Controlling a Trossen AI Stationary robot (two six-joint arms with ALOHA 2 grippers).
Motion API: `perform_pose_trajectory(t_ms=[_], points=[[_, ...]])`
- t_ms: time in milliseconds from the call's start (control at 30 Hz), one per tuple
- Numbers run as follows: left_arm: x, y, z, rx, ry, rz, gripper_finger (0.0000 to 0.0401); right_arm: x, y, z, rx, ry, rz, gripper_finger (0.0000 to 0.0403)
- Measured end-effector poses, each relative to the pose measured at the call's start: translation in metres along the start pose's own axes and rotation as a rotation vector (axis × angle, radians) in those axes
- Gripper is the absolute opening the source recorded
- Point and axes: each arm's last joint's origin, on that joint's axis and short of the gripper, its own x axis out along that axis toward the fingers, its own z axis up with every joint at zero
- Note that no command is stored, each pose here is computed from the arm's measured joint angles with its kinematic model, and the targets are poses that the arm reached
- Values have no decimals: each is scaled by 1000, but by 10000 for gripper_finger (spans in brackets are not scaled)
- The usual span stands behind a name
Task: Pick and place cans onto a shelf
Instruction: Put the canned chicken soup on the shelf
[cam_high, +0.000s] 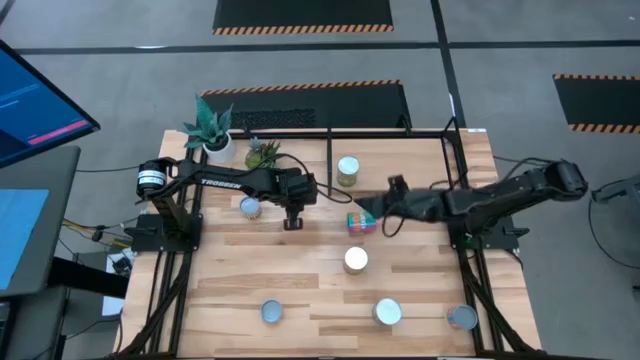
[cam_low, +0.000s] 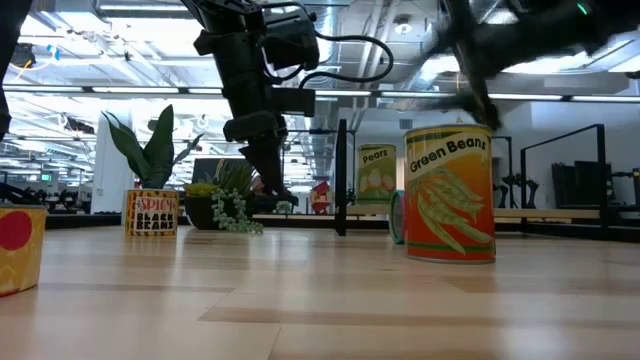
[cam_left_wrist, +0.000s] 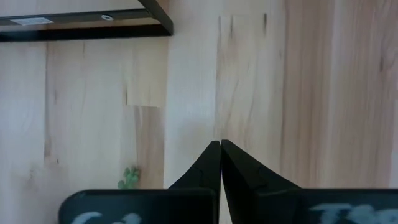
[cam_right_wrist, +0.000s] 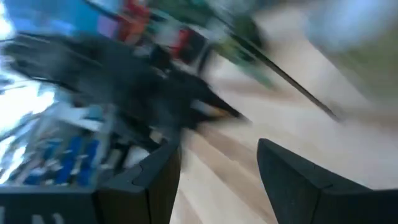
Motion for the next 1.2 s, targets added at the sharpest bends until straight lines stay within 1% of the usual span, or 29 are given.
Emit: perform_pose_trajectory(t_ms=[100, 167, 233, 333, 433, 500, 567, 700, 800, 867, 933, 1033, 1067, 1100, 1133, 1200], points=[[0, 1, -3, 19, 26, -18, 0, 10, 28, 21, -125, 10, 95, 234], [1, 5, -8, 12, 72, -20, 0, 25, 39, 23, -180, 87, 109, 234], [-3, 14, -16, -15, 131, -13, 0, 36, 45, 23, -204, 167, 76, 234], [-18, 32, -29, -65, 202, 46, 0, 41, 54, 26, -215, 189, 39, 234], [-45, 50, -38, -126, 171, 78, 0, 36, 57, 25, -228, 186, 5, 234], [-68, 59, -43, -163, 100, 69, 0, 31, 57, 25, -241, 166, -35, 234], [-92, 64, -50, -182, 27, 47, 0, 28, 50, 20, -244, 172, -136, 234], [-134, 66, -62, -208, -125, 23, 0, 27, 29, 3, -179, 273, -356, 234], [-155, 64, -70, -216, -198, 38, 0, 26, 15, -9, -146, 292, -465, 234], [-165, 63, -75, -239, -230, 53, 0, 26, 1, -19, -111, 284, -485, 234], [-172, 62, -80, -255, -246, 74, 0, 23, -18, -29, -79, 284, -511, 234], [-176, 61, -88, -266, -255, 104, 0, 9, -48, -39, -25, 286, -585, 234], [-177, 60, -90, -270, -258, 112, 0, 5, -55, -40, 1, 277, -587, 234], [-176, 59, -92, -276, -260, 115, 0, 0, -60, -41, 22, 267, -577, 234], [-175, 59, -95, -280, -255, 118, 0, -4, -62, -41, 39, 250, -542, 234], [-173, 57, -98, -289, -254, 119, 0, -9, -66, -42, 98, 214, -436, 234]])
